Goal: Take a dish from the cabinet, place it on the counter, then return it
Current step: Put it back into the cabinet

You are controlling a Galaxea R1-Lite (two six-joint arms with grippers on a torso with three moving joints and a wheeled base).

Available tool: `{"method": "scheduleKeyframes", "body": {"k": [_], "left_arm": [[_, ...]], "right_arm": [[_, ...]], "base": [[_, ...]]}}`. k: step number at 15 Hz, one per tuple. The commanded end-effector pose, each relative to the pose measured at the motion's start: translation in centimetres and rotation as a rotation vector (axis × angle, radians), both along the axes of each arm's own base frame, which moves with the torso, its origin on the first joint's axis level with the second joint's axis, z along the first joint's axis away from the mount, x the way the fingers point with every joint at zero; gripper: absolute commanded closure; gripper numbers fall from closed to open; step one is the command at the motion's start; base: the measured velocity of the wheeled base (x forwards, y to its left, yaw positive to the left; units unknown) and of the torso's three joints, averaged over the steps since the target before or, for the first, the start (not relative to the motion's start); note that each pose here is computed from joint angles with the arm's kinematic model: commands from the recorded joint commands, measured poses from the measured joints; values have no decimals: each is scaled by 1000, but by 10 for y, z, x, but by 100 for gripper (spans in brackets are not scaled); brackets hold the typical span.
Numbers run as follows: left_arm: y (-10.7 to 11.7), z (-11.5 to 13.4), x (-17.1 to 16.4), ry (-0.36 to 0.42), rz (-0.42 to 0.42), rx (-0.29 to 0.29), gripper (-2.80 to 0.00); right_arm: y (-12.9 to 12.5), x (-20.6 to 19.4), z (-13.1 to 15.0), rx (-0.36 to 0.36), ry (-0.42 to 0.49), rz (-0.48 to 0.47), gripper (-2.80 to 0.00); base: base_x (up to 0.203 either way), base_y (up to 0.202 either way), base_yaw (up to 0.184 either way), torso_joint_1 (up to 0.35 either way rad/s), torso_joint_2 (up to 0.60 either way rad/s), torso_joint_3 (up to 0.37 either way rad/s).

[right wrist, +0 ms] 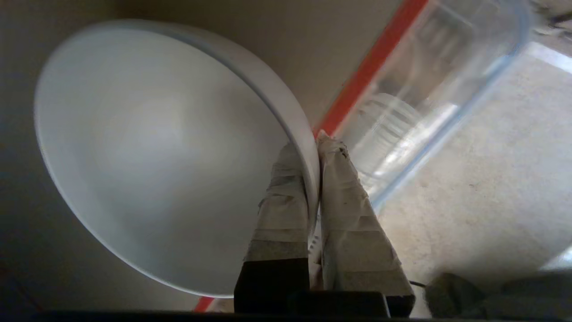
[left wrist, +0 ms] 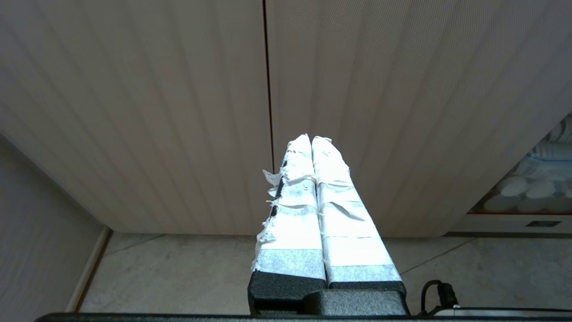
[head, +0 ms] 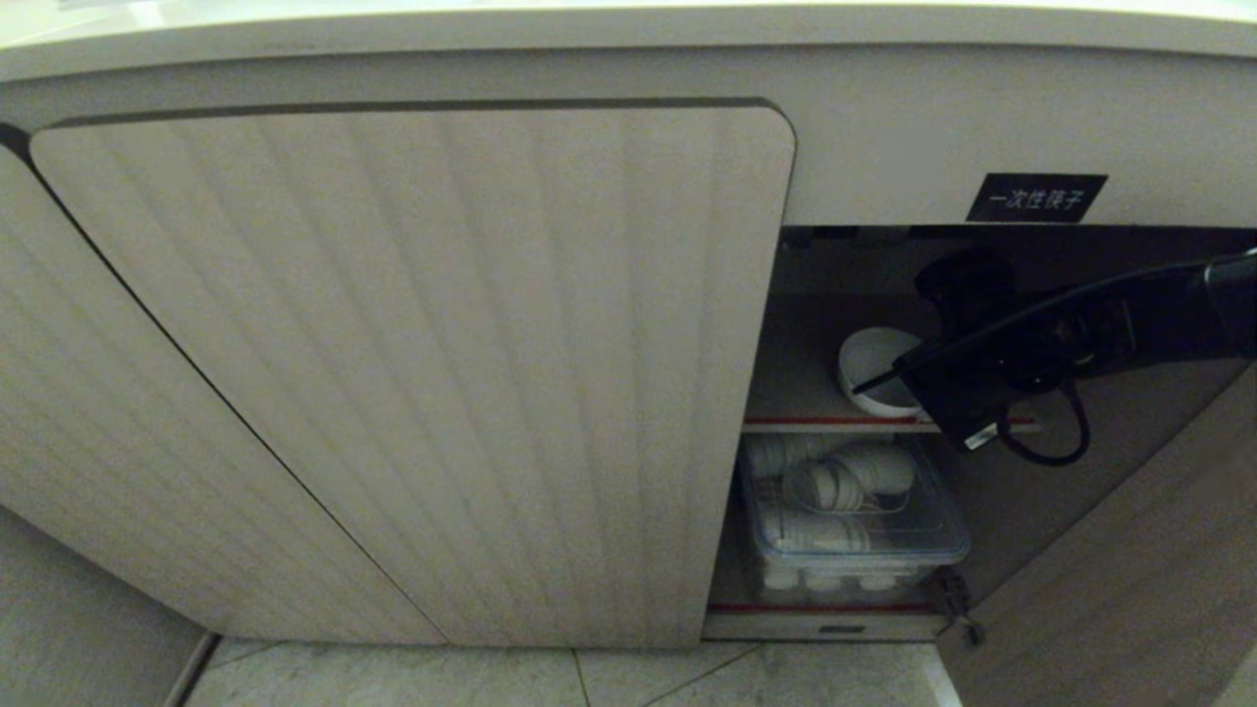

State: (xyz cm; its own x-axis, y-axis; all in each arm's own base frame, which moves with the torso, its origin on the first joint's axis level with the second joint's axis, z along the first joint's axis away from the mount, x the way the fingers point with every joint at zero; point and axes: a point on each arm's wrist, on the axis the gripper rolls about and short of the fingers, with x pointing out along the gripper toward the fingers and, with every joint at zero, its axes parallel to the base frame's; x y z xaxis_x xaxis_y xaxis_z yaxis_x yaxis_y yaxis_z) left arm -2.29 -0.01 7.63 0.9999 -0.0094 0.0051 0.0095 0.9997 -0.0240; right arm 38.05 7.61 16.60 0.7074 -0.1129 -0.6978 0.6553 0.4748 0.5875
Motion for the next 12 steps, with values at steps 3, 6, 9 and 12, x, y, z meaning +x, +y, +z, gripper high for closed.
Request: {"method": "scheduleKeyframes", "body": {"k": [3, 6, 9, 12], "left_arm": [[0, 0, 0, 1, 0, -1, 0], [0, 0, 0, -1, 0, -1, 0], [0, 0, 0, -1, 0, -1, 0], [0, 0, 0, -1, 0, -1, 0]], "right_arm": [[0, 3, 0, 24, -14, 8, 0], [0, 3, 1, 59, -7, 42, 0], [-4, 2, 7, 97, -18, 77, 0], [-7, 2, 8, 124, -15, 95, 0]], "base": [[0, 0, 0, 0, 0, 0], [0, 0, 0, 0, 0, 0], [0, 0, 0, 0, 0, 0], [0, 0, 0, 0, 0, 0]]}}
